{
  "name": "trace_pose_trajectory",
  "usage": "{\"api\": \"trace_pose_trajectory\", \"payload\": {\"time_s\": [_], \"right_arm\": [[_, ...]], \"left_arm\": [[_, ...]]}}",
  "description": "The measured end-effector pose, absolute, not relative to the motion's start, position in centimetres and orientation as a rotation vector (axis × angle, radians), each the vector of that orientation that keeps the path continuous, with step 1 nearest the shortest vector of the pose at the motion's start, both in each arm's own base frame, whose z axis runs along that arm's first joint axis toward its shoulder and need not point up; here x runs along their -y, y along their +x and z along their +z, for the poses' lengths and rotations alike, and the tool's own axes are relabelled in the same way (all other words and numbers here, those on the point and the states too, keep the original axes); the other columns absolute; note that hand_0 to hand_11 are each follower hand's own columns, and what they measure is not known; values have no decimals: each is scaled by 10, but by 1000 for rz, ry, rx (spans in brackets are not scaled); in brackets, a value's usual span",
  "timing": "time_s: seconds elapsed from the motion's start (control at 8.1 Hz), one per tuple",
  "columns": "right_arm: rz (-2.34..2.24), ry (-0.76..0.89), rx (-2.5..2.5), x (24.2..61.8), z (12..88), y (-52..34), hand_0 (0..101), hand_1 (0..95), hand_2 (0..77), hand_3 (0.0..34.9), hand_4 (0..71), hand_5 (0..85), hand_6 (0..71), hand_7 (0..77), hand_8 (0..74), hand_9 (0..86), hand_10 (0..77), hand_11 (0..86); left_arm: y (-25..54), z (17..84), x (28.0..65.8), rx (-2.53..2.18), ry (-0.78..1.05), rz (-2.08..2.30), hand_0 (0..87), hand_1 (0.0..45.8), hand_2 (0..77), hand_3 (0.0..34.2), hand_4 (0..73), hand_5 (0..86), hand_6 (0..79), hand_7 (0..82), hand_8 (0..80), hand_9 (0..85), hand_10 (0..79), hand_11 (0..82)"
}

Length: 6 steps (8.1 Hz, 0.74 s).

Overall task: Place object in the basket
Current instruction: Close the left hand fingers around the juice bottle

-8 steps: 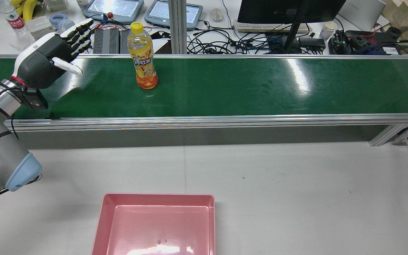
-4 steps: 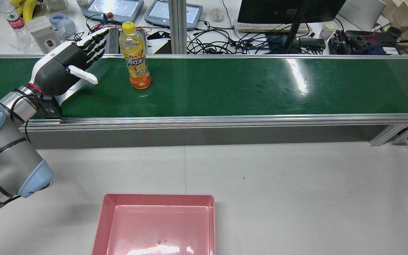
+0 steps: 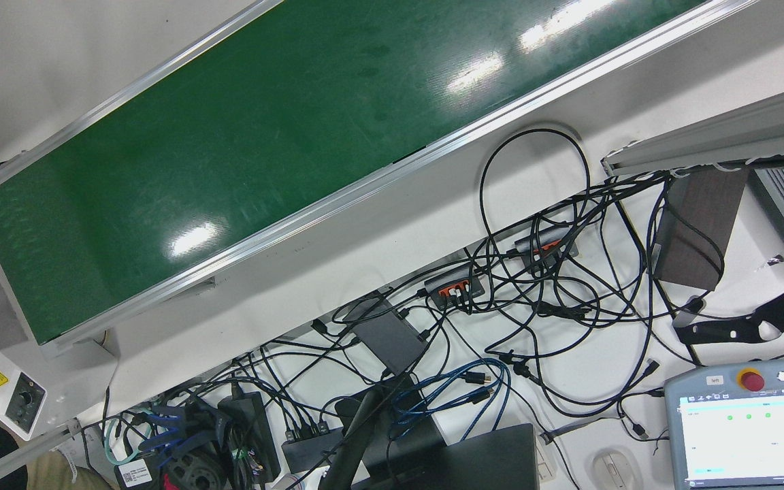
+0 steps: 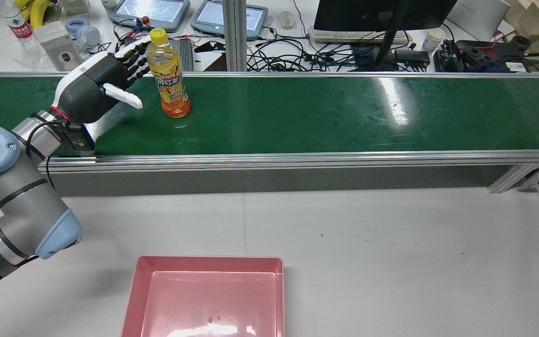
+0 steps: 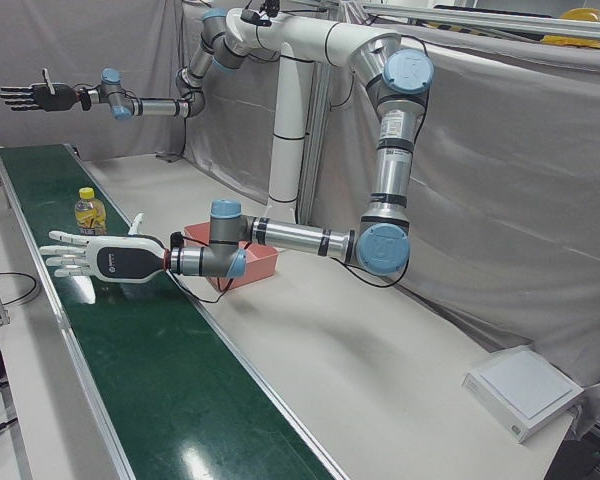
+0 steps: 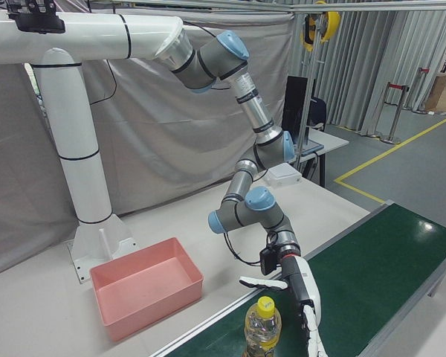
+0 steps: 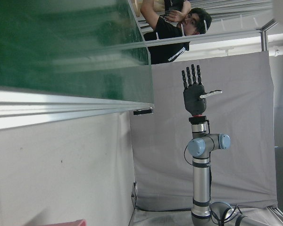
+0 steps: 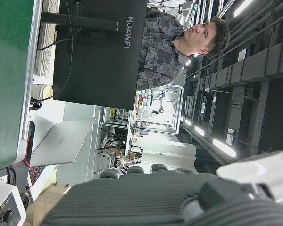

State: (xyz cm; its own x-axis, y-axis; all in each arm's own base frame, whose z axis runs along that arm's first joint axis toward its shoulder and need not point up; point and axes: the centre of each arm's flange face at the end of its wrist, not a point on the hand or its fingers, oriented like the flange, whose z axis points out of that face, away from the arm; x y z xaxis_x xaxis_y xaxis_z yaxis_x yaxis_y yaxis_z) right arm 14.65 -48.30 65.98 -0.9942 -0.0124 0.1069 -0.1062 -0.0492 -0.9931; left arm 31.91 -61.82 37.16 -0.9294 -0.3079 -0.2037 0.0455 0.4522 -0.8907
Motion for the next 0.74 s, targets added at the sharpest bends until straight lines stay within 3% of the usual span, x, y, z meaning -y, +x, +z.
{"api": "trace_pose_trajectory", "payload": {"time_s": [0.37, 0.62, 0.74], "right_arm": [[2225, 133, 2121, 483, 660, 146, 2, 0, 5, 0, 0, 0, 0, 5, 0, 0, 0, 0], [2225, 133, 2121, 483, 660, 146, 3, 0, 5, 0, 0, 0, 0, 5, 0, 0, 0, 0], [2225, 132, 2121, 483, 660, 146, 3, 0, 5, 1, 0, 0, 0, 5, 0, 0, 0, 0]], "left_arm": [[324, 351, 624, -2391, -230, -1455, 576, 54, 0, 24, 98, 114, 0, 5, 22, 16, 16, 38], [327, 345, 628, -2398, -233, -1449, 566, 82, 0, 7, 114, 153, 16, 5, 49, 55, 71, 114], [327, 342, 629, -2396, -234, -1453, 594, 120, 0, 0, 153, 322, 76, 87, 125, 169, 180, 251]]}}
